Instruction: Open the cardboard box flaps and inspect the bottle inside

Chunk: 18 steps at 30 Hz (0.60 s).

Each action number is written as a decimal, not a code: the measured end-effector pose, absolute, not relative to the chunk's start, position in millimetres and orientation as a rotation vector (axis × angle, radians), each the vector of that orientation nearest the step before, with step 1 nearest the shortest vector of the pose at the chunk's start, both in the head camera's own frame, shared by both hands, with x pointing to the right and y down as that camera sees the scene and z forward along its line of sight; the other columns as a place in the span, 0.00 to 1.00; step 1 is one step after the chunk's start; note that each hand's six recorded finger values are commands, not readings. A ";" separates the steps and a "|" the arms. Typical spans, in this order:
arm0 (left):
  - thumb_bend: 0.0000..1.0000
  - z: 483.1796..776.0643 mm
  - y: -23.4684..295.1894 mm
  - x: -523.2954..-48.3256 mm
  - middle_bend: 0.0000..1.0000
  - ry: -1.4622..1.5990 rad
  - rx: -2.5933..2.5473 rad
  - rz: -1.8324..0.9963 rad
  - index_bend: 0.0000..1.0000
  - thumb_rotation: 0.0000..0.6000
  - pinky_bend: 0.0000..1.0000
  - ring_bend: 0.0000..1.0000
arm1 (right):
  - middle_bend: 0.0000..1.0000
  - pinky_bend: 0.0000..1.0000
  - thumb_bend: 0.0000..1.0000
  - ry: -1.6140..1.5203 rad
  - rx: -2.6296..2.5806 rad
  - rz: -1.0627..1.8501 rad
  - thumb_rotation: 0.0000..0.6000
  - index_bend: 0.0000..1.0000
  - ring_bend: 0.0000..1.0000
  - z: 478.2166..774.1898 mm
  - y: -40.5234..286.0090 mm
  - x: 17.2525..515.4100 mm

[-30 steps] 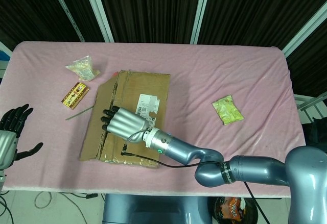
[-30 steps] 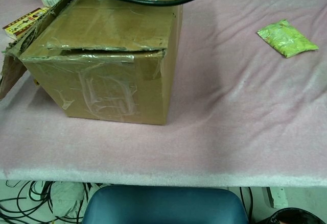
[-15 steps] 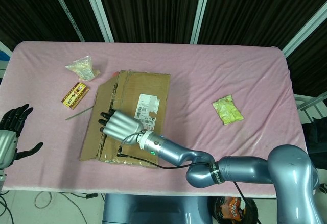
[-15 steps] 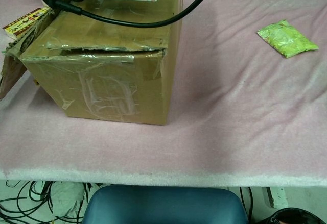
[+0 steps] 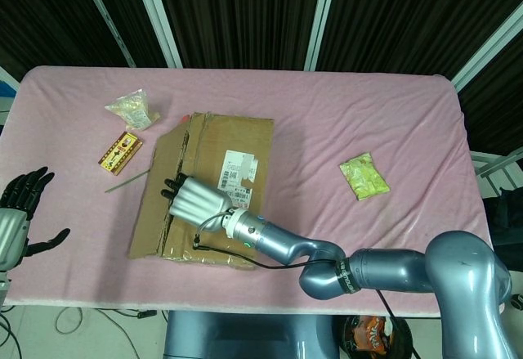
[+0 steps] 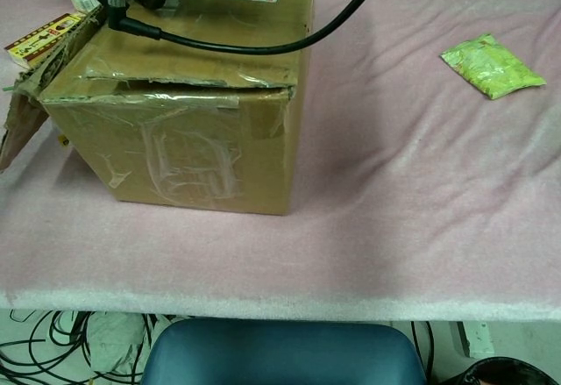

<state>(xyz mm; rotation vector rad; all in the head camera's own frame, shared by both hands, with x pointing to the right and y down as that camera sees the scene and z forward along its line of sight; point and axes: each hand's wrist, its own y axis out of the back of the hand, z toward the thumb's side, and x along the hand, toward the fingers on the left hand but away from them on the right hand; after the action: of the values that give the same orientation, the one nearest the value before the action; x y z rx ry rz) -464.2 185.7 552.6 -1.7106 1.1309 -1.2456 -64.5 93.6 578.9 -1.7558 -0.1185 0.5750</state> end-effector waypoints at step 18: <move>0.16 550.7 186.4 -461.3 0.03 1.127 -1.720 -1.232 0.00 1.00 0.05 0.01 | 0.24 0.27 1.00 -0.098 -1.589 0.542 1.00 0.61 0.16 556.9 92.7 -58.9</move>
<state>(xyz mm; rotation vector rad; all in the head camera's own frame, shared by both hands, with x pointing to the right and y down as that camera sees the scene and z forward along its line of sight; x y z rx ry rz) -461.3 186.4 550.7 -1.7197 1.1270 -1.2321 -58.9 92.7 556.9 -1.5891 -0.0977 0.5421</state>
